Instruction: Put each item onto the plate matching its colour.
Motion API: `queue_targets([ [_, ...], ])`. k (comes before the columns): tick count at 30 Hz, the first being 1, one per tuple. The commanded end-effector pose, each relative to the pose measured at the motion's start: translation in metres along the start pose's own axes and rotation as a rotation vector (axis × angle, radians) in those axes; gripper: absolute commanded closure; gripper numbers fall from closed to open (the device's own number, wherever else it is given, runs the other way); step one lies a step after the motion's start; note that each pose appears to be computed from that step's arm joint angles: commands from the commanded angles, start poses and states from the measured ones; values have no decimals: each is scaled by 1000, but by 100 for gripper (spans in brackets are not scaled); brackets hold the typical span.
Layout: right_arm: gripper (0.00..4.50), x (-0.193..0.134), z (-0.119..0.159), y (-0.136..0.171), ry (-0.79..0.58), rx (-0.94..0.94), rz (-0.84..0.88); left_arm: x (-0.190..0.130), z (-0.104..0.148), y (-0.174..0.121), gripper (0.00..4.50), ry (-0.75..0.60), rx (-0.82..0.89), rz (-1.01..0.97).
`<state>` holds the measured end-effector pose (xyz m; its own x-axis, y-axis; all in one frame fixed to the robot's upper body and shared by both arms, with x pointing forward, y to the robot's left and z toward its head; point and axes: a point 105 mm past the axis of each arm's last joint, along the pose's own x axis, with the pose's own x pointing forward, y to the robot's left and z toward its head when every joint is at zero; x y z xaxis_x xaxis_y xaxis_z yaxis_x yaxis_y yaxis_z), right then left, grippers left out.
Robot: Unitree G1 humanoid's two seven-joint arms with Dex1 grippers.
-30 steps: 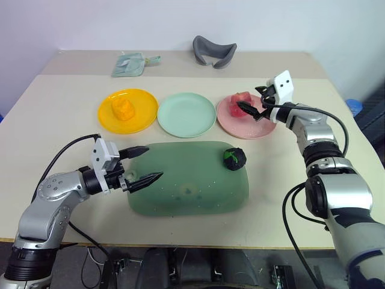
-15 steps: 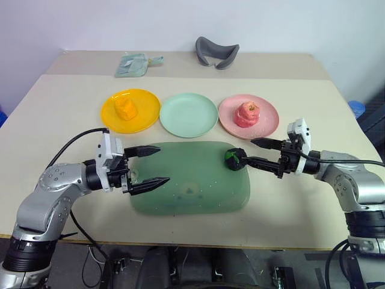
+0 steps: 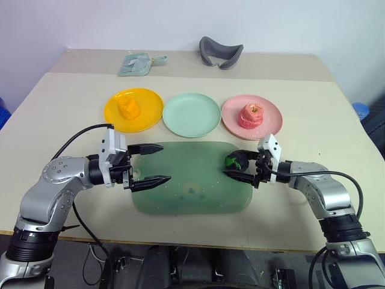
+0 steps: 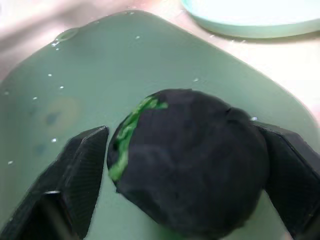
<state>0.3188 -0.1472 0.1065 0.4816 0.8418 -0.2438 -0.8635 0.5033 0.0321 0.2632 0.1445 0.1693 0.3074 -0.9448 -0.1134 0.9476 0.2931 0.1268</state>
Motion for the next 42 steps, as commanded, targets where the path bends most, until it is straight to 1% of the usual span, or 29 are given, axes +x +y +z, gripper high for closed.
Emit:
queue_targets([
  [1, 129, 2, 31, -2, -86, -110, -19, -6, 6, 2, 0, -17, 33, 44],
  [3, 129, 7, 43, -1, -127, -126, -20, -7, 6, 3, 0, -29, 27, 66],
  [6, 129, 30, 71, 6, -210, -172, 9, -9, 7, 7, 0, -58, 12, 121],
  [9, 129, 59, 95, 8, -290, -197, 15, -11, 7, 13, 0, -82, 4, 191],
  [13, 129, 106, 116, -3, -337, -216, -33, -15, 8, 25, 0, -112, 4, 325],
  [17, 129, 140, 118, -16, -335, -192, -92, -17, 3, 28, 0, -88, 26, 400],
  [21, 129, 162, 107, -17, -293, -164, -118, -22, -2, 34, 0, -72, 36, 495],
  [24, 48, 168, 101, -18, -268, -162, -140, -28, -7, 40, 0, -35, 115, 602],
  [25, 3, 168, 100, -19, -265, -159, -143, -30, -9, 41, 0, -28, 120, 624],
  [27, 3, 165, 102, -22, -292, -146, -158, -33, -14, 41, 0, -22, 113, 633],
  [29, 3, 157, 105, -29, -324, -173, -198, -37, -16, 42, 0, -28, 112, 658],
  [31, 3, 144, 107, -35, -368, -182, -214, -43, -17, 46, 0, -40, 137, 707],
  [33, 3, 124, 106, -38, -417, -221, -224, -47, -23, 45, 0, -27, 97, 701],
  [36, 3, 84, 94, -30, -468, -224, -191, -54, -25, 43, 0, -17, 103, 681],
  [39, 3, 40, 69, -11, -431, -202, -169, -65, -33, 44, 0, -4, 89, 692],
  [41, 3, 7, 52, -5, -394, -146, -230, -75, -40, 46, 0, 13, 64, 720],
  [42, 3, -11, 44, -4, -370, -136, -292, -80, -42, 46, 0, 17, 56, 733],
])
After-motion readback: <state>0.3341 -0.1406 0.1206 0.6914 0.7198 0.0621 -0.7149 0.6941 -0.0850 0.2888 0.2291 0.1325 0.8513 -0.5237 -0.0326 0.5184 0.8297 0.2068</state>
